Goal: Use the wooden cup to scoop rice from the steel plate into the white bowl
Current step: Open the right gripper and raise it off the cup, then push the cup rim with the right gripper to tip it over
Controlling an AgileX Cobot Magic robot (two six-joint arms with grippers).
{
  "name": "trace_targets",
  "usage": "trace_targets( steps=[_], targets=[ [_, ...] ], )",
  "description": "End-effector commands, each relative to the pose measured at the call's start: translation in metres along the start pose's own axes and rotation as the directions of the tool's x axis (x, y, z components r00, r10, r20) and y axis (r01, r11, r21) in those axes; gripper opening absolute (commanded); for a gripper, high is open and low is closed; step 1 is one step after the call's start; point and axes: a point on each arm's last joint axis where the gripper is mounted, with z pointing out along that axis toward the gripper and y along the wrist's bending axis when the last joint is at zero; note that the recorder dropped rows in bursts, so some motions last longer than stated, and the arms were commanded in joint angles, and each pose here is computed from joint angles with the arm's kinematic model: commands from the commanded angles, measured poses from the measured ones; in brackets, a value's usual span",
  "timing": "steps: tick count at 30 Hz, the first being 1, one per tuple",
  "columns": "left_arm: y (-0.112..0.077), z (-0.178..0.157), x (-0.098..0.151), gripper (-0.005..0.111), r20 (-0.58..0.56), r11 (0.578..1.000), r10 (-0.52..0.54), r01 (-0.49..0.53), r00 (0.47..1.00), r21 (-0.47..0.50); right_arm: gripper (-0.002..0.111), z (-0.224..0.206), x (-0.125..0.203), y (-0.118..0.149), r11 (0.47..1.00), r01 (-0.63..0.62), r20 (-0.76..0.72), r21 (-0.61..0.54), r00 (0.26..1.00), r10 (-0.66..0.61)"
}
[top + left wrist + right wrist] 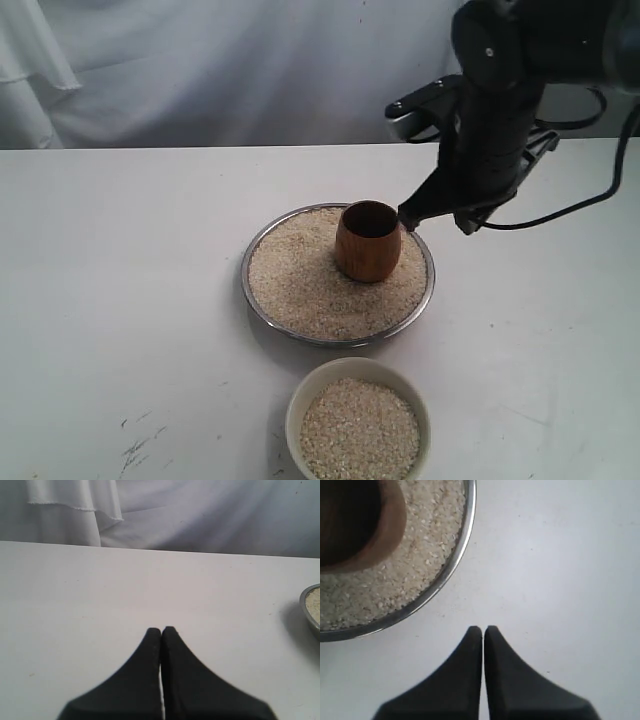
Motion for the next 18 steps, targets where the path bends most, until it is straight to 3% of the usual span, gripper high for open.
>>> trace_targets(
  steps=[1, 10, 18],
  targets=[
    [0.0, 0.0, 0.001, 0.0, 0.006, 1.0, 0.001, -0.001, 1.0, 0.002, 0.0, 0.011, 0.001, -0.012, 0.974, -0.054, 0.078, -0.22, 0.994, 0.073],
    [0.0, 0.0, 0.001, 0.0, 0.006, 1.0, 0.001, -0.001, 1.0, 0.002, 0.0, 0.018, -0.007, -0.015, 0.952, -0.102, 0.187, -0.288, 0.969, 0.16],
    [0.0, 0.0, 0.001, 0.0, 0.006, 1.0, 0.001, -0.001, 1.0, 0.002, 0.0, 0.03, -0.011, -0.011, 0.943, -0.114, 0.181, -0.312, 0.968, 0.177]
  ],
)
